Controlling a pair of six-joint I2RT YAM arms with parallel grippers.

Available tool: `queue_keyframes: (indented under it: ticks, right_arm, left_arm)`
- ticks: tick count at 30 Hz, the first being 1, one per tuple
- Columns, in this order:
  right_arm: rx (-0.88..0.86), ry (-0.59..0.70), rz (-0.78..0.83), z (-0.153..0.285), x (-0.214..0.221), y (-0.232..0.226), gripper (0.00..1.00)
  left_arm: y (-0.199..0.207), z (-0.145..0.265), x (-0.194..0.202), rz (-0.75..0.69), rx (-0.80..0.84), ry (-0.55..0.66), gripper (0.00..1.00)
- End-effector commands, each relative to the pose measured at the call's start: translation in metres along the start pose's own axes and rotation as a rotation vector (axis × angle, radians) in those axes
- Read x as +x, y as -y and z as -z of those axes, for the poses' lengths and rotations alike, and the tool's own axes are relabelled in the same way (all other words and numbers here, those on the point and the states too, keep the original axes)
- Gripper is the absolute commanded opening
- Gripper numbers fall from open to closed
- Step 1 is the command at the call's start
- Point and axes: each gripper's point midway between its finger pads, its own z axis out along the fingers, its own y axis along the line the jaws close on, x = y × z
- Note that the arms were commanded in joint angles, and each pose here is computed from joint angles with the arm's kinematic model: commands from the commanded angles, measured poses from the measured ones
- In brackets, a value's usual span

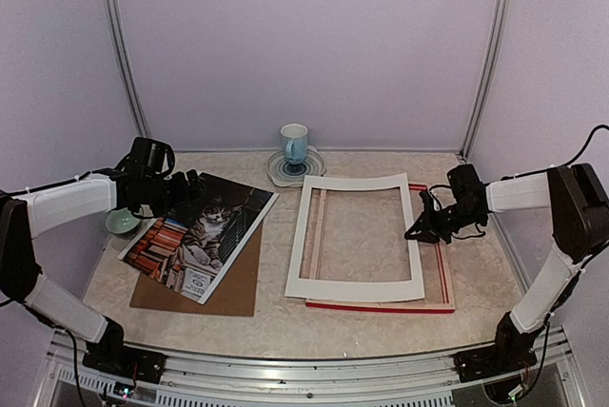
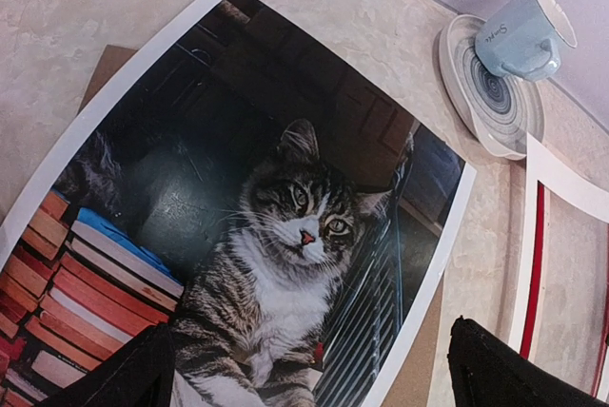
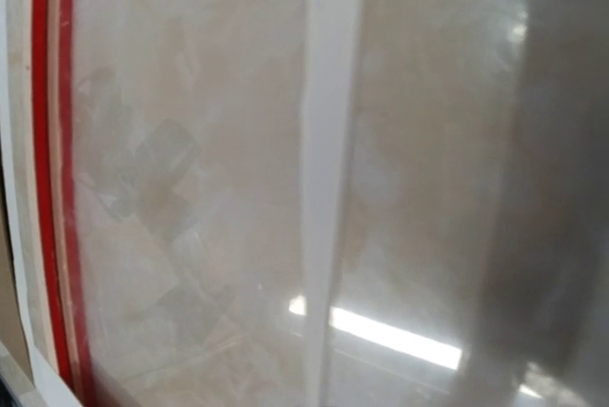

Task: Put the photo into the frame
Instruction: Place the mat board on the frame body.

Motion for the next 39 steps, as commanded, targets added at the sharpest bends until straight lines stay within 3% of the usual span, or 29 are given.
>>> queue_keyframes:
  ticks: [1, 25, 39]
  right_arm:
    - [-0.004, 0.017, 0.008, 0.01, 0.001, 0.003, 0.02]
    - [0.025, 0.029, 0.003, 0.024, 0.002, 0.019, 0.02]
    - [0.144, 0.029, 0.032, 0.028, -0.001, 0.038, 0.02]
  left_arm:
    - [-0.003, -0.003, 0.001, -0.002, -0.004, -0.006, 0.99]
    - [-0.004, -0.003, 0.001, 0.0, -0.007, -0.003, 0.99]
    - [-0.004, -0.005, 0.002, 0.0, -0.008, -0.011, 0.99]
